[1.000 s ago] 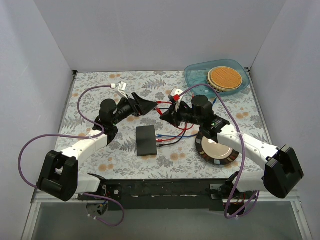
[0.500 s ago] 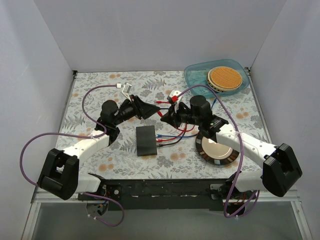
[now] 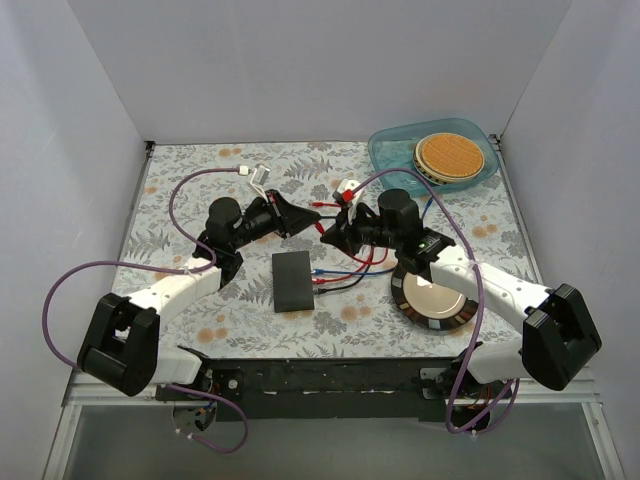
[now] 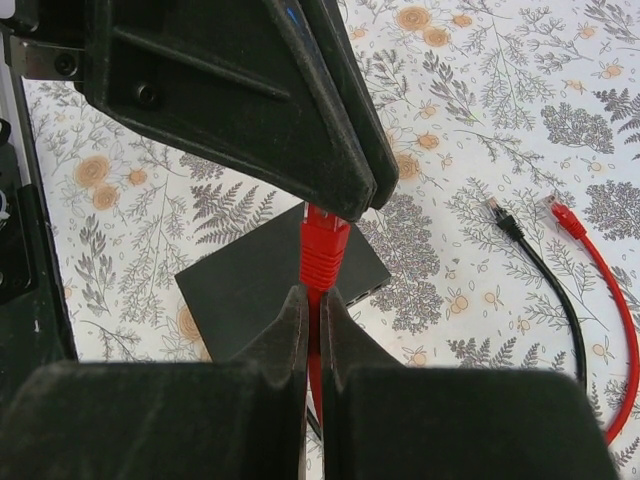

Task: Insert the plug into the switch port

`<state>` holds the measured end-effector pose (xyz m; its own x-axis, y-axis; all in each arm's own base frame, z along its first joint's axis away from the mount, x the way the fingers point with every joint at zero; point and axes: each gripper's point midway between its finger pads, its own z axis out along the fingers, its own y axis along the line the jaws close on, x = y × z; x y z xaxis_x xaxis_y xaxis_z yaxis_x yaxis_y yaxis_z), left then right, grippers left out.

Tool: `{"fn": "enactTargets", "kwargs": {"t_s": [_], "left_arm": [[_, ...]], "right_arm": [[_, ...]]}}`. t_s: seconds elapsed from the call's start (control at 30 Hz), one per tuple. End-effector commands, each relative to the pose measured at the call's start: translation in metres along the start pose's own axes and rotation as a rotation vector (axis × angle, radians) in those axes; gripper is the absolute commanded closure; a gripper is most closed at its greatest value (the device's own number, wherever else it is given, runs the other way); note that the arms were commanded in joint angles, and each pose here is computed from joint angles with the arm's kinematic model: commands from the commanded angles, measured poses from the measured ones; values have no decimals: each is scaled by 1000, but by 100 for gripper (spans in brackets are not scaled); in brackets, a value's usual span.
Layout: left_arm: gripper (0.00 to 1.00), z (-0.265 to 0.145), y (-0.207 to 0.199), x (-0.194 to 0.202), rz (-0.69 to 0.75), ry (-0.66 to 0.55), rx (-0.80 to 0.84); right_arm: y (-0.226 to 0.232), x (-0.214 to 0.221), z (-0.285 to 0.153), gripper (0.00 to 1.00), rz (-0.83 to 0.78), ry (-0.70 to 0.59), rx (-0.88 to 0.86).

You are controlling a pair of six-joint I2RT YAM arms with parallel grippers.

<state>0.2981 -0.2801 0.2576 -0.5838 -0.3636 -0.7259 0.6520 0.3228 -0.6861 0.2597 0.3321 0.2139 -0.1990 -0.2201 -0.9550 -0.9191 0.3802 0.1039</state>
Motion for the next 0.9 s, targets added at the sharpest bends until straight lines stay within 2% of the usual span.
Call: {"fn": "enactTargets", "kwargs": {"t_s": [0.0,0.03,0.07,0.17,0.2,0.23,0.43,0.87], "left_arm": [[100,5,-14,-14,37,-22,13],[100,5,-13,-15,33,-24,5],[100,5,-7,-15,17,-30,-28],[100,5,2,-20,-4,-50,-101],[100,6,5,-21,-5,-52,-116],[100,6,3,-26,-4,-62,-125],[100,3,10,-28,-18,-75,-184],[100,2,6,-29,-14,-77,-169]], "right_arm": [[1,-29,4,85,-26,-51,-12],[-2,-27,3,78,-18,-41,2],[-7,-29,3,64,-15,-42,35],[-15,-36,-2,42,-14,-62,94],[-15,-36,-4,30,-17,-67,99],[-16,-38,-5,28,-18,-73,104],[-22,-46,0,27,-22,-76,163],[-24,-40,17,44,-10,-50,172]]}}
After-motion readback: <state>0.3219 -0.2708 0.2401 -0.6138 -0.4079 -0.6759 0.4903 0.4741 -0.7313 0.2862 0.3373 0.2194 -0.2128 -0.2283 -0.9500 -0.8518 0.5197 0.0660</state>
